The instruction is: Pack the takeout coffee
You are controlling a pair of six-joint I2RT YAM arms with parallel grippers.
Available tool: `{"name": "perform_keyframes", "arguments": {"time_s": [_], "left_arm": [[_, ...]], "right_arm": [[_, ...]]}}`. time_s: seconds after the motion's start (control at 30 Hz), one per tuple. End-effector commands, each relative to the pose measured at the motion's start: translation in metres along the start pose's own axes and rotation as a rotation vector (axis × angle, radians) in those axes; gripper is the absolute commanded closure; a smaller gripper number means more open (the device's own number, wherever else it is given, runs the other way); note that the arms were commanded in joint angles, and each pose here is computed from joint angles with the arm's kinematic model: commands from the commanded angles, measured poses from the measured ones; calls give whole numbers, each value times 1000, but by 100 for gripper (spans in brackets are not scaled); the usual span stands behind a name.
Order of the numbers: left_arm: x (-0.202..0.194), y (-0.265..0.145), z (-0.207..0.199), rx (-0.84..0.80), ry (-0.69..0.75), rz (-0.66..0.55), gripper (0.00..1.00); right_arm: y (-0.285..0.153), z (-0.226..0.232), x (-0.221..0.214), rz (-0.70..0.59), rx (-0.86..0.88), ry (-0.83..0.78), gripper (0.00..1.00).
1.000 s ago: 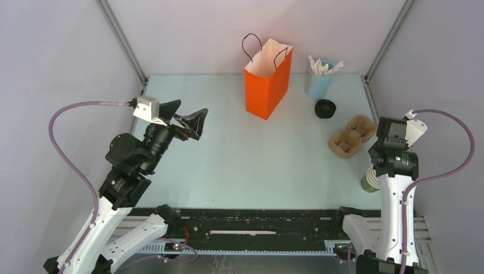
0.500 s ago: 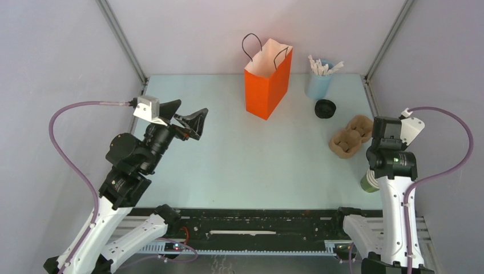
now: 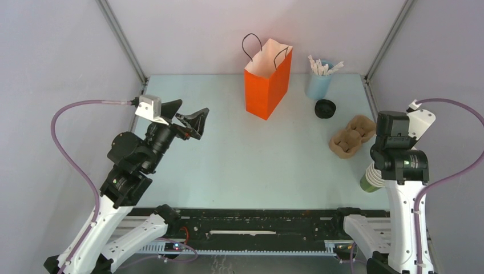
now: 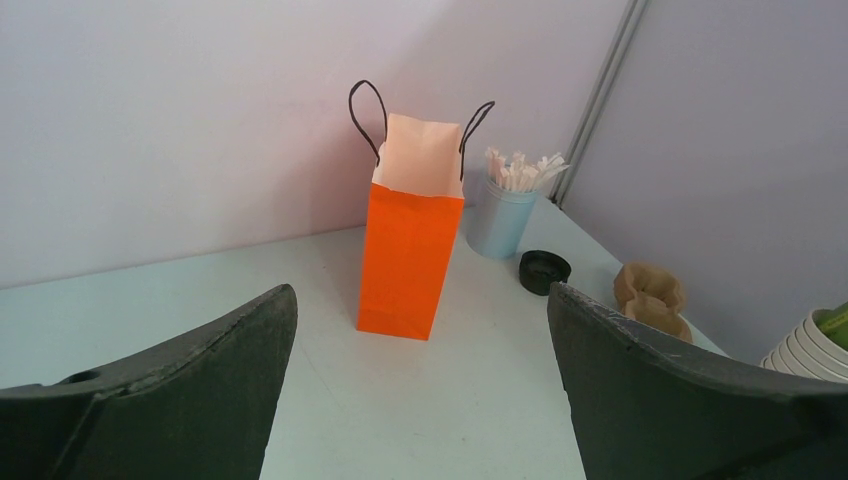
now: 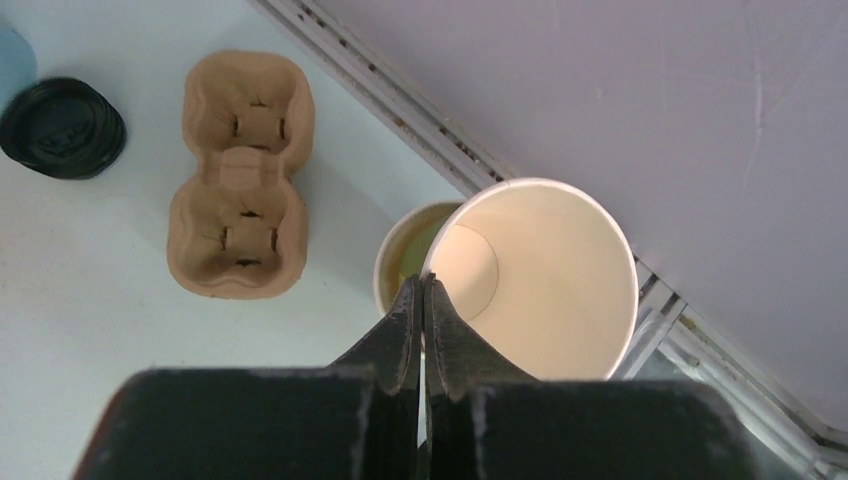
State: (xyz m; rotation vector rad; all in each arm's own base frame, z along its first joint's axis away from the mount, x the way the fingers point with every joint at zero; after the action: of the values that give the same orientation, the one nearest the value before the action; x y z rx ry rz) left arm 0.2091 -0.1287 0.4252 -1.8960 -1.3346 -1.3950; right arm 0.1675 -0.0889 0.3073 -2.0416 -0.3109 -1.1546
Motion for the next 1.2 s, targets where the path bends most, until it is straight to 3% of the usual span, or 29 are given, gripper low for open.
{"name": "perform_keyframes", "arguments": {"time_s": [0.0,0.27,0.43,0.57,0.73,0.87,1.0,1.17], "left_arm": [[2,2,-2,-10,16,-10,0],[2,3,0,3,18,-14,0],[3,2,5,30,20,-25,0],[7,-2,18,108,20,-65,0],[16,-12,33,195,15,-142,0],[18,-15,40,231,18,-170,0],[15,-12,41,239,23,-160,0],[11,-8,42,241,26,-147,0]], "right_arm": [[-20,-19,19,-46,-28,16,100],[-76,-28,75,-226,123,-43,100],[-107,46,89,-323,389,-317,100],[-153,170,38,-357,738,-610,100],[-203,288,-53,-243,1137,-722,100],[-224,337,-107,-158,1272,-768,100],[-223,364,-146,-109,1291,-818,100],[-211,369,-161,-95,1285,-783,100]]}}
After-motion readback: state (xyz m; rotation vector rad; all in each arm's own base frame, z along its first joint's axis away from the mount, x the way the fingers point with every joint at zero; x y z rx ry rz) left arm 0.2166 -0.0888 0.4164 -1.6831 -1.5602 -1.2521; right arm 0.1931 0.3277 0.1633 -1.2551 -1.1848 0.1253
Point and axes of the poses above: each gripper's point midway between its finger pads, its own y axis out along the fingers, its own z axis along the line the jaws close on, x = y × z, the point moved 3 cm from there along -y, back along the fingers, and after that the axes turned 14 degrees about -y, right-handed, at the moved point
